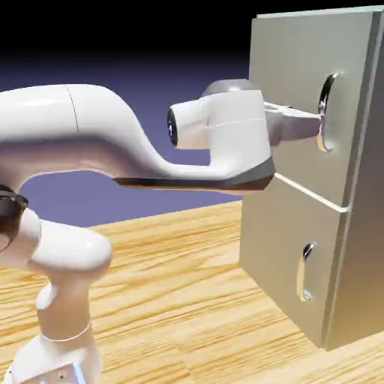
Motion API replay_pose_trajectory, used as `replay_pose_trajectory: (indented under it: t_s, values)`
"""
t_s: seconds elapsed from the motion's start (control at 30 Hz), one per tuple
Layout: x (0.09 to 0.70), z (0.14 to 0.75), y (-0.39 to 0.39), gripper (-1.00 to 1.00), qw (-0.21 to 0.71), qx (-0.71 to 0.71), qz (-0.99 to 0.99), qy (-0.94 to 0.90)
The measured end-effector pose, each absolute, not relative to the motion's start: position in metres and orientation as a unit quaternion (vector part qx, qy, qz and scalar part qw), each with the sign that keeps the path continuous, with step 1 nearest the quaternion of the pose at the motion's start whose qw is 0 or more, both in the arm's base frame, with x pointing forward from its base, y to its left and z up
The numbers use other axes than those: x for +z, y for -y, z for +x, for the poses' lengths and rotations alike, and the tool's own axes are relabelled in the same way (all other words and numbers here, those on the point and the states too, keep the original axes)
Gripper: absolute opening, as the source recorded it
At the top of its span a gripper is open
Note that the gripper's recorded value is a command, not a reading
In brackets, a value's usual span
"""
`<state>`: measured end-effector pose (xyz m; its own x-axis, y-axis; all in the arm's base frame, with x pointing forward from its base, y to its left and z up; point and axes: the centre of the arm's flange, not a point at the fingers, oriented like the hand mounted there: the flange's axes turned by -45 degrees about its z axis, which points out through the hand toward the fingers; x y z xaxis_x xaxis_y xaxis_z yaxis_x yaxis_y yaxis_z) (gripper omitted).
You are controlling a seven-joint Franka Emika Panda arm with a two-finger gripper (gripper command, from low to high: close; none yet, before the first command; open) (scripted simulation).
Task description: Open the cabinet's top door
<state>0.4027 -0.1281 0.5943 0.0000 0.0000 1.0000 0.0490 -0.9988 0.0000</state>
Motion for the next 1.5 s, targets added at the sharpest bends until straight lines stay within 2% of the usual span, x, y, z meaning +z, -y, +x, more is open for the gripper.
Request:
replay_pose_trajectory:
  t_s: [0.17, 0.2, 0.77, 1.5]
  values:
    - [0.594, 0.451, 0.126, 0.00, 0.017, -0.707, -0.707, 0.017]
    - [0.594, 0.453, 0.126, -1.00, 0.017, -0.707, -0.707, 0.017]
    - [0.594, 0.362, 0.079, -1.00, -0.078, -0.703, -0.703, -0.077]
    - [0.594, 0.242, -0.061, -1.00, -0.245, -0.663, -0.663, -0.245]
